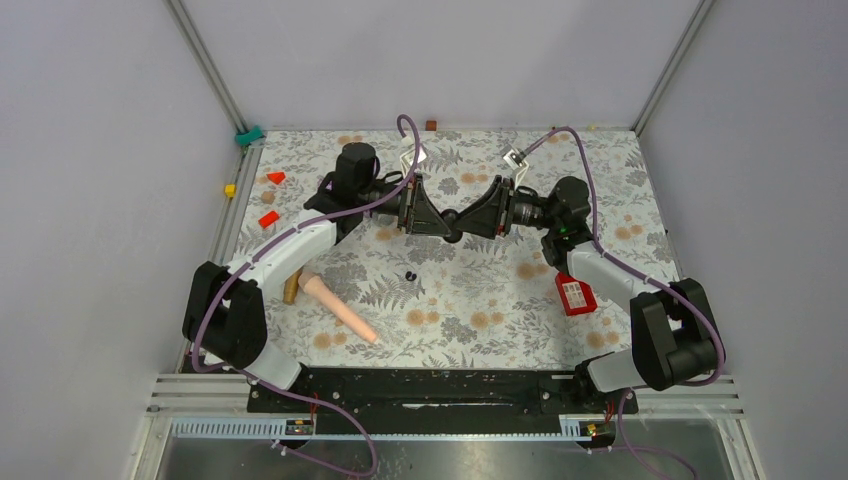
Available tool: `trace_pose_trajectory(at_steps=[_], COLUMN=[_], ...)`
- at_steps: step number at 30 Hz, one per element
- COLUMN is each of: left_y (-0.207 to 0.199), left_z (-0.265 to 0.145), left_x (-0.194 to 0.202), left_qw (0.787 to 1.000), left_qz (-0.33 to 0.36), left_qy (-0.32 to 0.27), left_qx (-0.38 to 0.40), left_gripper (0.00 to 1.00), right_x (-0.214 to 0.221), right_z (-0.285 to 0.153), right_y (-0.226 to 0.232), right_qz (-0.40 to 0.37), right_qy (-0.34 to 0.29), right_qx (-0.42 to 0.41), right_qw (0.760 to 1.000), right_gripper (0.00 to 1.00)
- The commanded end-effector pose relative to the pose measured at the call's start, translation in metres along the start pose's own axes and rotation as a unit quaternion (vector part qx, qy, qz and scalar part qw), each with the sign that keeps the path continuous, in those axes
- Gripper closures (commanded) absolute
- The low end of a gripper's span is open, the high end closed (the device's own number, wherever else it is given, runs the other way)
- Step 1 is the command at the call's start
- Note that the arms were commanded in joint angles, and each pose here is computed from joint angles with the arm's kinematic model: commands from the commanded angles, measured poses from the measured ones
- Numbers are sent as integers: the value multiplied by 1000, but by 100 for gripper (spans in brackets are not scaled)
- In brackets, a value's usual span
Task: Insert the wireless bluetooth earbuds into the charging case
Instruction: Open the charging case.
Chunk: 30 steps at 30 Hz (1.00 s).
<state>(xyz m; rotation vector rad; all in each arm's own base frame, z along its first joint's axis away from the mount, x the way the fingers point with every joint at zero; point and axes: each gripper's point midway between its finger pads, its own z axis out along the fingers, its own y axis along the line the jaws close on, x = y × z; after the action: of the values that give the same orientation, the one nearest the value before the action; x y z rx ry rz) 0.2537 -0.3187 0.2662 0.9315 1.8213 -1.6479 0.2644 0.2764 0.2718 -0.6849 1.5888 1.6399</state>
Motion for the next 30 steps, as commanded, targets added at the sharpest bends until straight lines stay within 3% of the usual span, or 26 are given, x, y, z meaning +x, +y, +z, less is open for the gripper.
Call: trace_pose_trajectory(at_steps=[1, 4, 6, 9, 12, 20, 30], left_y=[-14, -12, -11, -7, -5, -4, -14], left_z=[-6, -5, -5, -5, -6, -8, 7], left_x=[-14, -13, -12, -8, -4, 11, 34], left_qw=[999, 999, 999, 999, 999, 993, 986], left_qz=[43, 43, 42, 40, 46, 99, 113], left_qy=[-20, -20, -18, -11, 2, 70, 121], left_qx=[7, 6, 6, 1, -8, -14, 13], left_gripper=[95, 92, 77, 44, 34, 31, 38], right_x=[-2, -3, -4, -5, -5, 4, 21], right_z=[4, 5, 5, 5, 3, -7, 0], right_y=[12, 15, 16, 21, 22, 9, 23], right_qz=[-30, -33, -34, -35, -40, -84, -87], right_qy=[13, 14, 15, 22, 34, 100, 139], right_qx=[-24, -27, -29, -33, -23, 36, 4], right_qw=[999, 999, 999, 999, 998, 991, 986], right_gripper=[59, 69, 75, 79, 80, 80, 80])
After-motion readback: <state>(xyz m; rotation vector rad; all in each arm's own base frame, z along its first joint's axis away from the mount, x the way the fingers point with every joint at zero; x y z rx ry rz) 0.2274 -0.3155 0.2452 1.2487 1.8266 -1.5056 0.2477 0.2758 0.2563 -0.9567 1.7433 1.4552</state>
